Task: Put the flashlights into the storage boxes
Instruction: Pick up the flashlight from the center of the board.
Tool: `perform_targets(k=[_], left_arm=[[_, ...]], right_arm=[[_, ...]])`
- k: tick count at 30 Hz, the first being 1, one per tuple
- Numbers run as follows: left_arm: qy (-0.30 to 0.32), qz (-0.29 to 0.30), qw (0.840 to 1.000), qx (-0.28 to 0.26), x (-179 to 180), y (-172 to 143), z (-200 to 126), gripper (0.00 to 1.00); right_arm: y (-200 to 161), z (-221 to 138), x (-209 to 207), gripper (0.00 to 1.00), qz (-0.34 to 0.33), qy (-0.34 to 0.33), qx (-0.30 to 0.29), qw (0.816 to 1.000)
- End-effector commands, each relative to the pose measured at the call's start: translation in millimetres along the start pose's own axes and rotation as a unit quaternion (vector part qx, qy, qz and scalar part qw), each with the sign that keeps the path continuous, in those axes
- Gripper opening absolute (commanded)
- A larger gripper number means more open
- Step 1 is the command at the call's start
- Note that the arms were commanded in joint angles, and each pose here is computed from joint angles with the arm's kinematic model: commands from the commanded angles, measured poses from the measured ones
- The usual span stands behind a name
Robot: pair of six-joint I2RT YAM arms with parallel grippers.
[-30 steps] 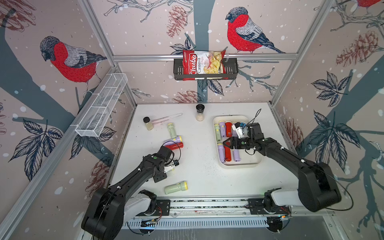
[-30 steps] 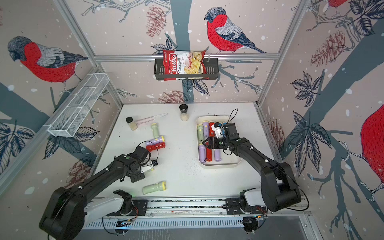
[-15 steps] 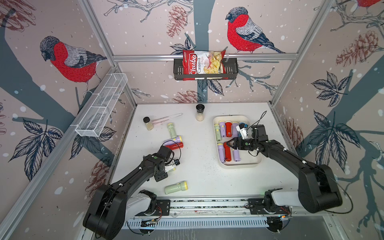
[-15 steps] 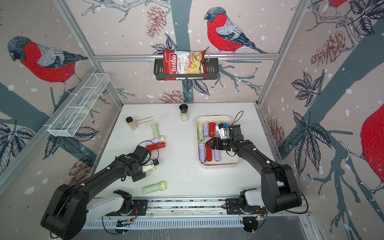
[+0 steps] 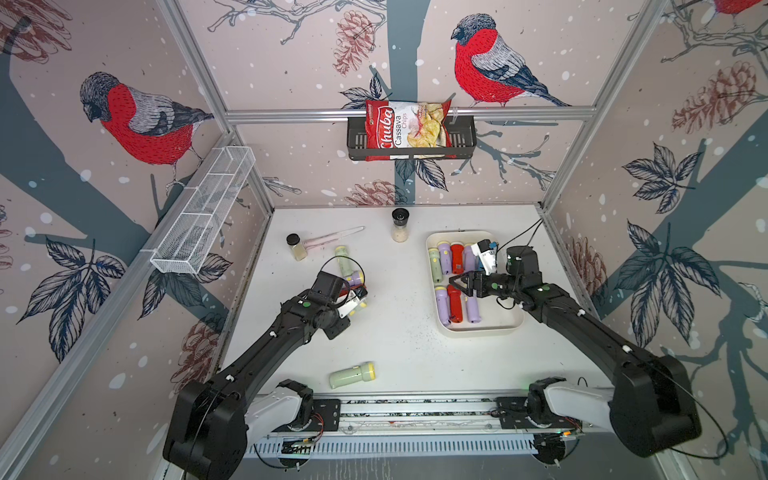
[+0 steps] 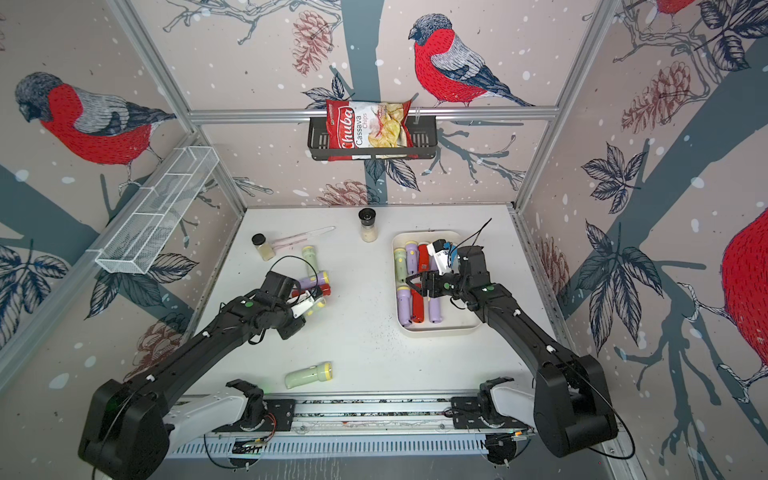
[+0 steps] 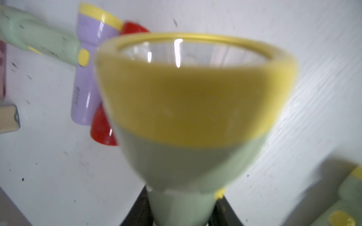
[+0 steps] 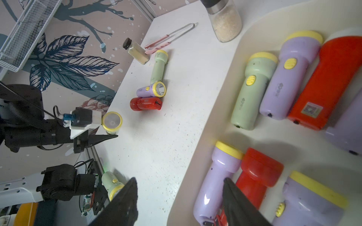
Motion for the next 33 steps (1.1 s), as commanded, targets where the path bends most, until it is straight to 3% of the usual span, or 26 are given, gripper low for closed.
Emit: perform_targets(k=[1,6,10,14,19,26,33], left_arm=[[-0.023,-0.067,0.991,-0.113,9,37,-9,0.00],[-0.061,-0.125,0.968,-0.209,21,74,-21,0.00],[-0.125,-0.199,0.931,-0.279,22,95,-18,0.00],[-0.167,-0.268,0.897,-0.311,15,103,-7,0.00],[-0.182,-0.253,0.887,-0.341,-10,112,-3,0.00],[-0.214,-0.263,0.857,-0.389,-32,111,0,0.00],[-0.228,-0.263,0.850,-0.395,-40,113,4,0.00]], right_arm=[[10,-1,10,0.68,-0.005,0.004,-0.029,1.000],[15,-3,20,0.67,0.001,0.008,-0.049,0.999],[18,-1,27,0.67,0.007,0.015,-0.063,0.998],[21,3,34,0.67,0.020,0.022,-0.075,0.997],[22,6,39,0.66,0.029,0.020,-0.085,0.996],[17,15,46,0.67,0.033,0.021,-0.070,0.997],[14,22,54,0.71,0.035,0.015,-0.061,0.997]])
Point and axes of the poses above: each gripper's point midway between its finger pads, its own z axis out along the fingers, its own x axis along the line the jaws close on, y = z × x, the point moved 8 cm from there along -z, back along the fingers, and after that the axes turned 8 degrees about z, right-handed, at the moved point
